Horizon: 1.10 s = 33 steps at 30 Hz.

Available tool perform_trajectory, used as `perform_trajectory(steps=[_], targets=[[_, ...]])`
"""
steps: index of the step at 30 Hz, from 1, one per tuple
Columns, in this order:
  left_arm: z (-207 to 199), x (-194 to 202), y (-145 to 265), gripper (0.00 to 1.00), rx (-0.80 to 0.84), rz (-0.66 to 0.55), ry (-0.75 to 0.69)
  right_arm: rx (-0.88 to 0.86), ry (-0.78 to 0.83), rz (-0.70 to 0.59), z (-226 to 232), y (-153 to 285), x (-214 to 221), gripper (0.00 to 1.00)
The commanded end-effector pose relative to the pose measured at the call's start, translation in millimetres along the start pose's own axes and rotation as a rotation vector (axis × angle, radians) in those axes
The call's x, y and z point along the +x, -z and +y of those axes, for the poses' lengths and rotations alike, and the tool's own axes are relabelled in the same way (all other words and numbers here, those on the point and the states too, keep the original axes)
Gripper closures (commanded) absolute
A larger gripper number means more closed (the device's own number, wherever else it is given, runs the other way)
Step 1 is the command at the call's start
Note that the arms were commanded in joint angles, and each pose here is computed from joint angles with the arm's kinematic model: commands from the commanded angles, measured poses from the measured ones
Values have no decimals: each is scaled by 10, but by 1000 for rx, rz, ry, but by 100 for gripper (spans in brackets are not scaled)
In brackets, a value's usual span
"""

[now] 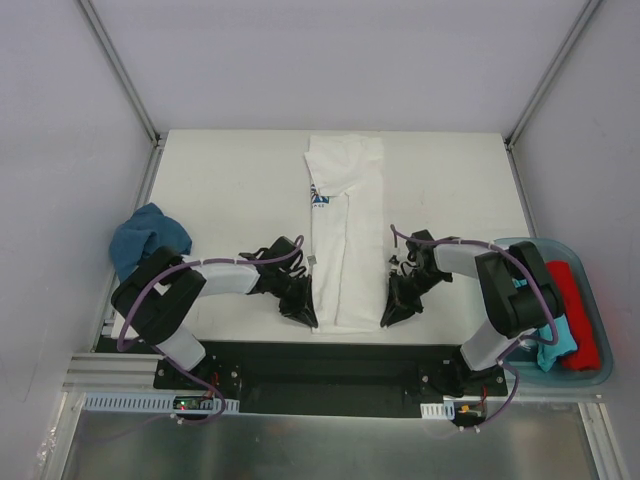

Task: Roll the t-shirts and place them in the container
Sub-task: Roll the T-shirt to the center of the board.

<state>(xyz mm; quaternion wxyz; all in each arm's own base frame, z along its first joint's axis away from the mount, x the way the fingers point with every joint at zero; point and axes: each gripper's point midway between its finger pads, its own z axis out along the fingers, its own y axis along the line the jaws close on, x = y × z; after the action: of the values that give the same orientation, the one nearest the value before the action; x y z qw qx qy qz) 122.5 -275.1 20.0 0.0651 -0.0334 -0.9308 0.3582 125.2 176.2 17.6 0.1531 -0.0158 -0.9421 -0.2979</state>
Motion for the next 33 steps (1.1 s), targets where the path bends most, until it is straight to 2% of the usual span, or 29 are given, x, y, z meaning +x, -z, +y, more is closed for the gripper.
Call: perform_trajectory(steps=[1, 8, 11, 20, 33], targets=[[-174, -187, 156, 100, 10, -89, -148, -77, 58, -5, 223, 134, 50, 99], [-374, -268, 296, 100, 40, -114, -221, -121, 122, -82, 415, 322, 23, 99], [-303, -254, 337, 100, 5, -107, -188, -109, 116, -93, 397, 389, 22, 99], [-249, -487, 516, 100, -61, -187, -188, -119, 99, -167, 407, 546, -252, 99], [-314, -1054, 621, 100, -121, -289, -234, -109, 132, -222, 502, 628, -772, 99]])
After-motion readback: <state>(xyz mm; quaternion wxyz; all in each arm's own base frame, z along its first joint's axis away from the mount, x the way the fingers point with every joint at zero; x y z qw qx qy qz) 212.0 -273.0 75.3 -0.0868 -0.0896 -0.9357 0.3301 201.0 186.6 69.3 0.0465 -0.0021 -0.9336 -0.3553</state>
